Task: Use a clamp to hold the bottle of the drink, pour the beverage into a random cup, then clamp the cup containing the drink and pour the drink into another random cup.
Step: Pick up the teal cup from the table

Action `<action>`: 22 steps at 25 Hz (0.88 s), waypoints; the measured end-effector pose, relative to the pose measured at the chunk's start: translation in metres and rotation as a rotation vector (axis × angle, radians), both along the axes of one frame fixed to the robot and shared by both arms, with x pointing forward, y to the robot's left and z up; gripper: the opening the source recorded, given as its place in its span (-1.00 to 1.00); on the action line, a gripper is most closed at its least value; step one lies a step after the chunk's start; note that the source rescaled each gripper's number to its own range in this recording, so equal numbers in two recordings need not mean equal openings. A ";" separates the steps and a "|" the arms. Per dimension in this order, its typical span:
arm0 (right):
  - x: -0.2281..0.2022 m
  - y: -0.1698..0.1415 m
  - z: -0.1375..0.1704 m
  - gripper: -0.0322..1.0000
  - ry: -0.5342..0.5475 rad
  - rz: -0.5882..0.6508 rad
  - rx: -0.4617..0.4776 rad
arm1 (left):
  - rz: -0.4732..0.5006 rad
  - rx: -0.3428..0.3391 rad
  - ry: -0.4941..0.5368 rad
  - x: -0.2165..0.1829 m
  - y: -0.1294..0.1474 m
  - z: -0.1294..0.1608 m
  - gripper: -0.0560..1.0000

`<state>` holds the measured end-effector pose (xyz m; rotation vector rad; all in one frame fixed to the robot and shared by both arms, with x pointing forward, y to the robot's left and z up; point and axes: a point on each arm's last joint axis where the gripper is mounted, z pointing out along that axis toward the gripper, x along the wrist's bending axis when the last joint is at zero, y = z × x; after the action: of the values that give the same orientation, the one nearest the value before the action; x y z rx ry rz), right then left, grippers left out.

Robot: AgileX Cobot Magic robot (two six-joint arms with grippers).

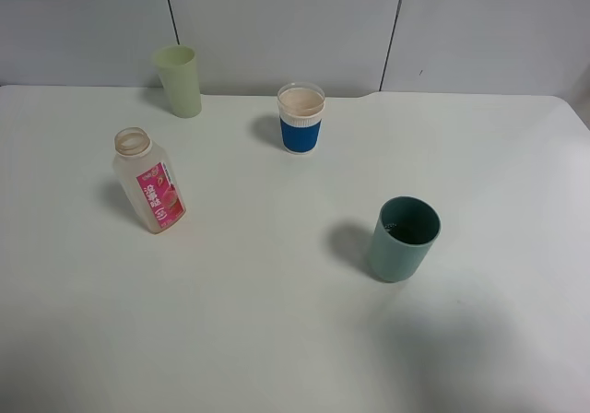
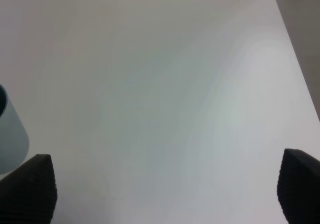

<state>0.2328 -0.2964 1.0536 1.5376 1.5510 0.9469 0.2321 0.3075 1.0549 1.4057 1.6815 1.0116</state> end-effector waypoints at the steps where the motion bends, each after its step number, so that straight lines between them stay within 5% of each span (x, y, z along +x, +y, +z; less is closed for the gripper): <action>1: 0.000 0.000 0.000 0.30 0.000 0.000 0.000 | 0.000 0.000 0.000 0.000 0.000 0.000 1.00; 22: 0.000 0.000 0.000 0.30 0.000 0.020 0.000 | 0.000 0.000 0.000 0.000 0.000 0.000 1.00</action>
<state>0.2327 -0.2965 1.0536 1.5246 1.5692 0.9582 0.2321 0.3075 1.0549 1.4057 1.6815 1.0116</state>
